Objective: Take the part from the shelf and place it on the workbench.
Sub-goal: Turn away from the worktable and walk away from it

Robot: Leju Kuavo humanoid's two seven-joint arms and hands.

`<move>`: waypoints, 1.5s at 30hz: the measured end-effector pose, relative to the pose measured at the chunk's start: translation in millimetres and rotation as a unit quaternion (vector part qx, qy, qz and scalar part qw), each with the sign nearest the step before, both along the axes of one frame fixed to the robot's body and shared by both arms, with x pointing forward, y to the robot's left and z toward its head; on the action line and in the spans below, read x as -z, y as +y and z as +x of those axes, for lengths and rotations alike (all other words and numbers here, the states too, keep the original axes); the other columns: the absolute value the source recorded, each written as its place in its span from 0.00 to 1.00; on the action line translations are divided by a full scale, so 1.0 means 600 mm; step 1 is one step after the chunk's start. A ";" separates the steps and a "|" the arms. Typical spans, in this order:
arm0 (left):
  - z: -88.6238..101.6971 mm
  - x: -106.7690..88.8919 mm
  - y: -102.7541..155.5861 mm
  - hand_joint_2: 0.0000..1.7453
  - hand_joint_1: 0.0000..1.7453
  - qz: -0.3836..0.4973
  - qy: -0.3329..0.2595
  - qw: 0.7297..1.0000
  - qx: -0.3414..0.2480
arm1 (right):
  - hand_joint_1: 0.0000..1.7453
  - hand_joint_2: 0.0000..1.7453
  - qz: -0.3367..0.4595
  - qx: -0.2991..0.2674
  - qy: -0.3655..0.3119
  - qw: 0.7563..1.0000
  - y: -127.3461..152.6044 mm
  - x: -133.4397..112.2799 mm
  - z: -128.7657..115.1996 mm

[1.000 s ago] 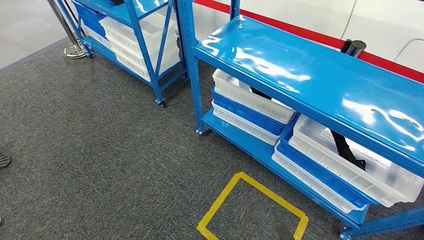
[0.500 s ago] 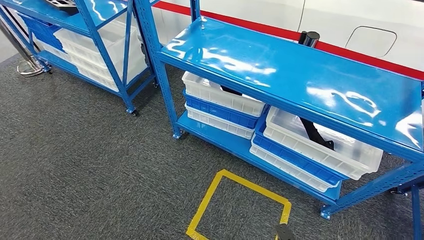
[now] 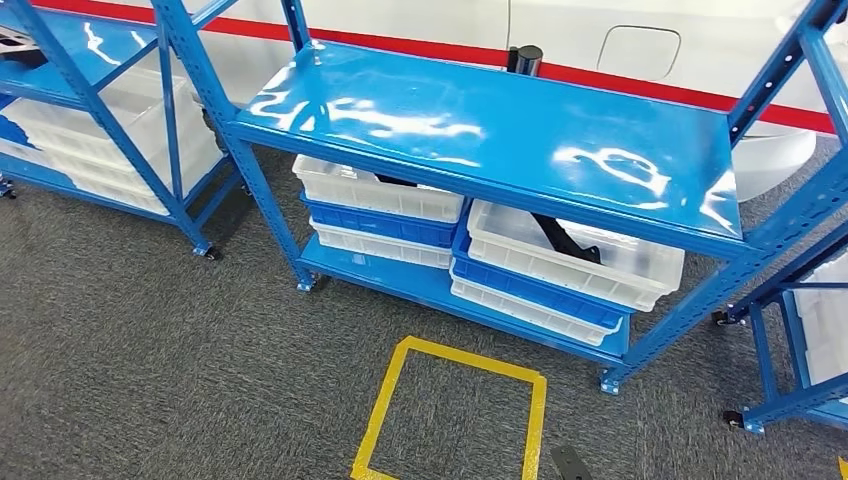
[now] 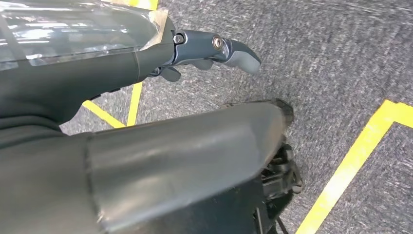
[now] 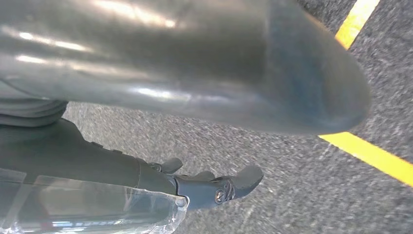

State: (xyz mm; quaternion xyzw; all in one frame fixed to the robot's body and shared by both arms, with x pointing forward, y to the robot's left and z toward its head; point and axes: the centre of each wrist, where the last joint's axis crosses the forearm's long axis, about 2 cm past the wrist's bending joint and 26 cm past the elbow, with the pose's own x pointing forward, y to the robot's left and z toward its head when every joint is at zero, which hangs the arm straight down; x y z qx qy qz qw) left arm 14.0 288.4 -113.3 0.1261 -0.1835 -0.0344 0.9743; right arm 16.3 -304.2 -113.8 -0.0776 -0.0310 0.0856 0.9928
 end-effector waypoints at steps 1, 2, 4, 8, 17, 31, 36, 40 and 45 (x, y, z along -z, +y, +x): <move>0.002 0.000 0.000 0.00 0.00 0.000 -0.001 1.000 0.000 | 0.00 0.00 0.000 0.000 0.001 1.000 0.000 0.000 -0.001; 0.002 0.000 0.000 0.00 0.00 0.000 -0.001 1.000 -0.001 | 0.00 0.00 0.000 0.000 0.001 1.000 0.001 0.000 -0.001; 0.000 0.000 0.000 0.00 0.00 -0.001 0.001 1.000 -0.001 | 0.00 0.00 0.001 0.001 -0.001 1.000 0.001 0.000 0.001; -0.005 0.000 -0.001 0.00 0.00 -0.001 0.004 1.000 -0.002 | 0.00 0.00 0.001 0.003 0.000 1.000 0.001 0.000 -0.001; 0.001 0.000 -0.001 0.00 0.00 -0.001 0.001 1.000 -0.004 | 0.00 0.00 0.001 0.002 0.002 1.000 0.000 0.000 -0.003; 0.002 0.000 -0.002 0.00 0.00 -0.003 -0.004 1.000 -0.007 | 0.00 0.00 -0.005 -0.002 -0.005 1.000 -0.001 0.000 -0.003; -0.001 0.000 -0.002 0.00 0.00 -0.003 -0.004 1.000 -0.010 | 0.00 0.00 -0.008 -0.004 -0.008 1.000 0.003 0.000 0.001; -0.002 0.000 -0.002 0.00 0.00 -0.005 -0.003 1.000 -0.011 | 0.00 0.00 -0.006 -0.004 -0.004 1.000 0.006 0.000 0.002; 0.000 0.000 -0.004 0.00 0.00 -0.010 -0.004 1.000 -0.011 | 0.00 0.00 -0.003 -0.004 -0.002 1.000 0.006 0.000 0.003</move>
